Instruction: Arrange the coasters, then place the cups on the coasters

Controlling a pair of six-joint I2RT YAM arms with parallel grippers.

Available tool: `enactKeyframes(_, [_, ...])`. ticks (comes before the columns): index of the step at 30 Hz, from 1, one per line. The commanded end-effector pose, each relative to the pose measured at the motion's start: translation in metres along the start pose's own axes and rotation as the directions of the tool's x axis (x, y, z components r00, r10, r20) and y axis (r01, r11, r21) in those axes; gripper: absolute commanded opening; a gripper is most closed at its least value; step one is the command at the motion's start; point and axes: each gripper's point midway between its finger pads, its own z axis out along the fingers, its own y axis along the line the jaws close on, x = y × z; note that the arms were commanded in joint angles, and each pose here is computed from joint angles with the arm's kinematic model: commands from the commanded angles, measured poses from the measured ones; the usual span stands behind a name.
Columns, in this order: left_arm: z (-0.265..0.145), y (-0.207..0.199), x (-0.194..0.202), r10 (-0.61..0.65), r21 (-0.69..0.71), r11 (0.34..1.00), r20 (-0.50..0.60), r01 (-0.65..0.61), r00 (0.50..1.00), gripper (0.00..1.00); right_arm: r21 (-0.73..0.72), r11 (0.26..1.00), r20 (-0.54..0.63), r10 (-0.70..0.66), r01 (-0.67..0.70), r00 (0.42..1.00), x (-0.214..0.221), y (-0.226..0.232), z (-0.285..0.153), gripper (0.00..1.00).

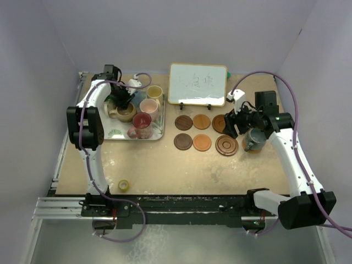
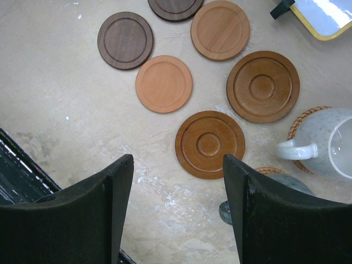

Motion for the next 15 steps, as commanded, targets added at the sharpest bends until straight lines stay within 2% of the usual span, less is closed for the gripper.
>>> enactKeyframes(1, [-0.010, 0.010, -0.013, 0.024, -0.033, 0.999, 0.041, -0.023, 0.999, 0.22, -0.006, 1.000, 0.024, -0.003, 0.003, 1.000, -0.006, 0.001, -0.001, 0.68])
enactKeyframes(9, [-0.030, 0.005, -0.016, 0.021, -0.062, 0.998, 0.046, -0.018, 0.999, 0.10, -0.008, 1.000, 0.025, -0.005, 0.005, 1.000, -0.006, 0.001, -0.001, 0.69])
enactKeyframes(15, [-0.076, 0.010, -0.022, 0.042, -0.181, 0.983, 0.042, -0.033, 0.998, 0.03, -0.011, 1.000, 0.027, -0.004, 0.004, 1.000, -0.006, 0.002, 0.000, 0.69])
